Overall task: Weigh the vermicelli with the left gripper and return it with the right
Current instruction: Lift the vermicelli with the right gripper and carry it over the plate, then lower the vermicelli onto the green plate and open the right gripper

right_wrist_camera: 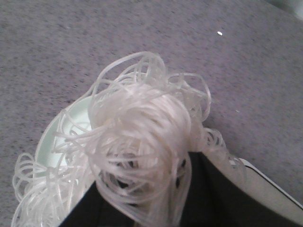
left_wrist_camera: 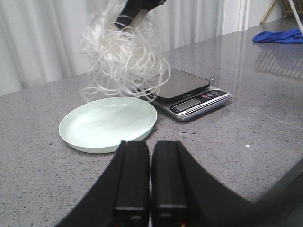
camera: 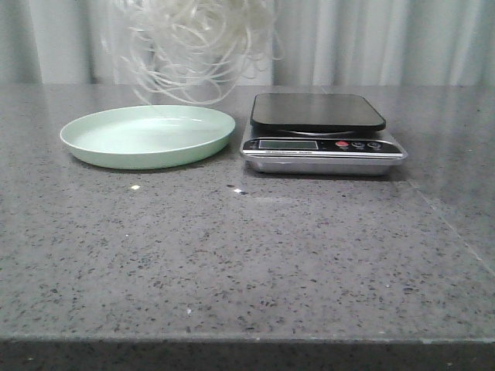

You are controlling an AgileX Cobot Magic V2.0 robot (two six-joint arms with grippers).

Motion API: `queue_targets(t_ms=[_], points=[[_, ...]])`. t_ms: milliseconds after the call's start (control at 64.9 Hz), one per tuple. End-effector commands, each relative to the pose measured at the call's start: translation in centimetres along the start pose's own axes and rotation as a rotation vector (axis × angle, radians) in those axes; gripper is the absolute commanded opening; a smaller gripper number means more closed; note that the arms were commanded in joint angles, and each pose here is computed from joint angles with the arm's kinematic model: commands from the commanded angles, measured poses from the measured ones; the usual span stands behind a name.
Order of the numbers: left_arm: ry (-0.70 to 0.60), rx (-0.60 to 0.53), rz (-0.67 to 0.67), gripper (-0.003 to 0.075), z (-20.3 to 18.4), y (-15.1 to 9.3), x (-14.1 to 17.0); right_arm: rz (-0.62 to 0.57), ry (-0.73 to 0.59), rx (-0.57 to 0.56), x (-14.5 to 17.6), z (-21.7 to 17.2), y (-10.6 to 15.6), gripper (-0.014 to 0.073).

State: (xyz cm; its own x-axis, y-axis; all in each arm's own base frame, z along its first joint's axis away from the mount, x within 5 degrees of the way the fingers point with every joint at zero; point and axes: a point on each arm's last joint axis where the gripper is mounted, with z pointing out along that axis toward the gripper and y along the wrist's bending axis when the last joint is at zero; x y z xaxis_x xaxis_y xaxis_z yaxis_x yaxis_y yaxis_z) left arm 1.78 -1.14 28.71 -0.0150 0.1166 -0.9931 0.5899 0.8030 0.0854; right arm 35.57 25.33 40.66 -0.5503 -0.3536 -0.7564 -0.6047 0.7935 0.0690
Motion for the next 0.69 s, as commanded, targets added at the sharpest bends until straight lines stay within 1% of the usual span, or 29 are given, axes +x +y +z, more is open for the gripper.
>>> queue_targets(t_ms=[0, 77, 293, 354, 385, 431, 447, 477, 508, 585, 616, 677], points=[[-0.12, -0.008, -0.012, 0.0134, -0.6, 0.1, -1.5, -0.03, -0.142, -0.023, -1.8, -2.3, 1.4, 0.0165], [-0.12, -0.008, -0.012, 0.0134, -0.6, 0.1, -1.5, -0.038, -0.102, -0.035, -1.2, -0.3, 2.0, 0.0165], [-0.12, -0.008, -0.012, 0.0134, -0.6, 0.1, -1.5, -0.032, -0.032, -0.052, 0.2, 4.6, 2.4, 0.0171], [-0.12, -0.008, -0.012, 0.0134, -0.6, 0.1, -1.5, -0.03, -0.023, -0.057, 0.5, 5.5, 2.5, 0.0204], [-0.12, -0.008, -0.012, 0.0134, -0.6, 0.1, -1.5, -0.027, -0.015, -0.058, 0.7, 6.1, 2.5, 0.0239], [-0.12, -0.008, -0.012, 0.0134, -0.6, 0.1, -1.5, -0.022, -0.001, -0.066, 0.9, 6.8, 2.6, 0.0327], [-0.12, -0.008, -0.012, 0.0134, -0.6, 0.1, -1.5, -0.02, 0.002, -0.069, 1.0, 6.9, 2.7, 0.0372], [-0.12, -0.008, -0.012, 0.0134, -0.6, 0.1, -1.5, -0.019, 0.006, -0.07, 1.1, 7.1, 2.7, 0.0419], [-0.12, -0.008, -0.012, 0.0134, -0.6, 0.1, -1.5, -0.019, 0.011, -0.071, 1.2, 7.2, 2.7, 0.0494], [-0.12, -0.008, -0.012, 0.0134, -0.6, 0.1, -1.5, -0.022, 0.005, -0.068, 1.1, 7.0, 2.7, 0.0606], [-0.12, -0.008, -0.012, 0.0134, -0.6, 0.1, -1.5, -0.024, 0.001, -0.064, 1.0, 6.9, 2.6, 0.062], [-0.12, -0.008, -0.012, 0.0134, -0.6, 0.1, -1.5, -0.036, -0.006, -0.048, 0.8, 6.2, 2.4, 0.0597]])
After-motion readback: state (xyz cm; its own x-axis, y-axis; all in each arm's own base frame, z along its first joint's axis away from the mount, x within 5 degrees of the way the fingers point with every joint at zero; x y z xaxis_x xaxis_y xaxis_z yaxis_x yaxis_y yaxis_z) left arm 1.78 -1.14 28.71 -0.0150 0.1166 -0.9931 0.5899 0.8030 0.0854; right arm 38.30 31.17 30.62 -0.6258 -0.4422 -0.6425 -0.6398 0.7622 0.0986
